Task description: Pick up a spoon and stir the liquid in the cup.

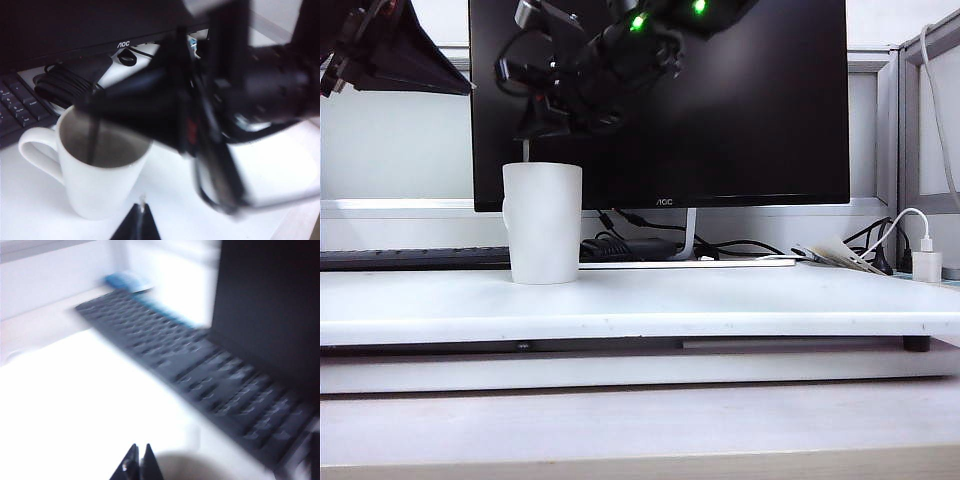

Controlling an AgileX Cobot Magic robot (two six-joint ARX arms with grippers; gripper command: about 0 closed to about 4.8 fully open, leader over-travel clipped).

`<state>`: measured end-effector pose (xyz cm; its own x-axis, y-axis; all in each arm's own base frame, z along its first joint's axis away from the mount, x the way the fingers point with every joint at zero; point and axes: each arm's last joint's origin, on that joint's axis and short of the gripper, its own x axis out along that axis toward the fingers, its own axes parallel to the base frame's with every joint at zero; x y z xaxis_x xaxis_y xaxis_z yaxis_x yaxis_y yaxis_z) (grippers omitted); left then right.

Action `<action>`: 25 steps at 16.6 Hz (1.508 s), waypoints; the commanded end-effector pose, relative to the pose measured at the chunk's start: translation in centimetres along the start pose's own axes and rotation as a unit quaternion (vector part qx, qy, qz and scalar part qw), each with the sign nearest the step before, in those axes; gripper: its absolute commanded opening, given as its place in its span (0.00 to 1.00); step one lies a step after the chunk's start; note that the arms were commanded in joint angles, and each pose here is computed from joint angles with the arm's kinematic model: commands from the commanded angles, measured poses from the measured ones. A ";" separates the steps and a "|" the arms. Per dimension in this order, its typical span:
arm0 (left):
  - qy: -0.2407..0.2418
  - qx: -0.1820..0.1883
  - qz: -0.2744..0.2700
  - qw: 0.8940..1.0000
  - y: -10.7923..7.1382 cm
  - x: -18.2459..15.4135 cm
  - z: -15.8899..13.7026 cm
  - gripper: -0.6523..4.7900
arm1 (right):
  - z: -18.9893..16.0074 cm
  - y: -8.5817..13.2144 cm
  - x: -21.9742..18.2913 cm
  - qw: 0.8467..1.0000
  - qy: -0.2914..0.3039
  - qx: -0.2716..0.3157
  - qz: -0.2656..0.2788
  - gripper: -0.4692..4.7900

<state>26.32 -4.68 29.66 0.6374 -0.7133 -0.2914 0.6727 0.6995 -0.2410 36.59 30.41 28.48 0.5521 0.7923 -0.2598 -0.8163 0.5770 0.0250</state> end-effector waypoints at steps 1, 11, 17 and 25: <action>-0.008 0.005 -0.002 1.000 -0.1 -0.1 0.3 0.11 | 0.4 -0.3 -1.3 0.999 0.042 -0.007 -0.024 0.08; -0.008 0.005 -0.002 1.000 -0.1 -0.1 0.3 0.11 | 1.3 0.9 -0.4 1.000 -0.025 -0.011 0.015 0.08; -0.008 0.005 -0.002 1.000 -0.1 -0.1 0.3 0.11 | 1.2 -0.7 -1.5 0.995 0.017 -0.050 -0.079 0.08; -0.008 0.005 -0.002 1.000 -0.1 -0.1 0.3 0.11 | 0.9 -0.1 -1.5 0.999 0.029 -0.005 0.012 0.08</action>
<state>26.31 -4.68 29.67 0.6377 -0.7131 -0.2913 0.6724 0.6998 -0.2410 36.32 29.66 29.33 0.5400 0.7925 -0.2833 -0.8228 0.5680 0.0206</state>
